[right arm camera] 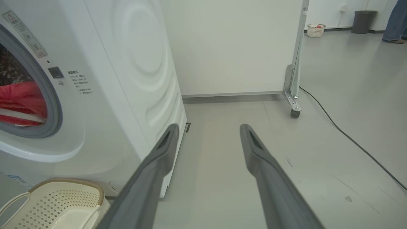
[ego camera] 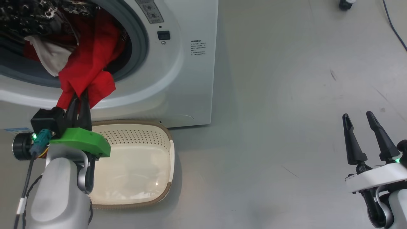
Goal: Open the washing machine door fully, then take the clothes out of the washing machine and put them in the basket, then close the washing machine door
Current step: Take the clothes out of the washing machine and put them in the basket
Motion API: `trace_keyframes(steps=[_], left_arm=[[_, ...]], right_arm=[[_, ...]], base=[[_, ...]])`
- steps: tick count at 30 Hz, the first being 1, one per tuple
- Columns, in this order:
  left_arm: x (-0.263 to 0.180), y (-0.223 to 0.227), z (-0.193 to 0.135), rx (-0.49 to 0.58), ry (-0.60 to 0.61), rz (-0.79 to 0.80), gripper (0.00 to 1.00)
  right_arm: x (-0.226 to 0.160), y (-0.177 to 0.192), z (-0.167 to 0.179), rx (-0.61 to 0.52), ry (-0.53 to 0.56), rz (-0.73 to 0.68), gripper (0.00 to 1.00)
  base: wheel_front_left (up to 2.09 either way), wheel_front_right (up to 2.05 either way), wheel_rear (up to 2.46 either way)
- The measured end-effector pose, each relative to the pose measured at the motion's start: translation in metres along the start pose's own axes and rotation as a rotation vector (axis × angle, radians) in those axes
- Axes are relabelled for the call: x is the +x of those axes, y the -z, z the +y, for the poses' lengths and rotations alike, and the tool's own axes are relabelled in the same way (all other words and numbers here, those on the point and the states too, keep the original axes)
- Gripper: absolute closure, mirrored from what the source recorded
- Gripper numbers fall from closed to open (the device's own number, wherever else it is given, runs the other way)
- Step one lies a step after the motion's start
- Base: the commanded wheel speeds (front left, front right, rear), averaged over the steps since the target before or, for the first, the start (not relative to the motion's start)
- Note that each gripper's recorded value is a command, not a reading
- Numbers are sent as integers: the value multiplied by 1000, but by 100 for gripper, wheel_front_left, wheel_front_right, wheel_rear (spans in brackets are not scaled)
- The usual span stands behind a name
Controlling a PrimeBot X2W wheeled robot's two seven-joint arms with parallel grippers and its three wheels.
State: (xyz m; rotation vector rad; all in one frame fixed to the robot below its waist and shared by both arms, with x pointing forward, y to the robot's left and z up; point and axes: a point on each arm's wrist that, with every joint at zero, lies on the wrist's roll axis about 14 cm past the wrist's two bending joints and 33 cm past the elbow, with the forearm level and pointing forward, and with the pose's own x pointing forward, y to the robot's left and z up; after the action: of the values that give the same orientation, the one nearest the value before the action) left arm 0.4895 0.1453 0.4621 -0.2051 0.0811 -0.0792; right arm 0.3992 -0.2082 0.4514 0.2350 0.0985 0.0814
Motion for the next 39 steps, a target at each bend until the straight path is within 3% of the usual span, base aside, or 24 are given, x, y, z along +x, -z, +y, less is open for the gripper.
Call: trace_keyframes(steps=[14, 25, 31, 39], left_arm=[[-22, -67, 7, -38, -11, -222, 100], [-35, -148, -1, -30, 17, -477, 100], [-39, -120, -6, -30, 28, -401, 100], [-61, -8, -4, -38, 15, -77, 100]], right_arm=[[0, -7, 22, 14, -47, -28, 0], [-3, -6, 25, 17, -51, -29, 0], [-4, -6, 25, 16, -50, -29, 0], [-3, -2, 27, 18, -54, -20, 0]], base=[[0, 0, 0], [0, 0, 0], [0, 0, 0], [0, 0, 0]])
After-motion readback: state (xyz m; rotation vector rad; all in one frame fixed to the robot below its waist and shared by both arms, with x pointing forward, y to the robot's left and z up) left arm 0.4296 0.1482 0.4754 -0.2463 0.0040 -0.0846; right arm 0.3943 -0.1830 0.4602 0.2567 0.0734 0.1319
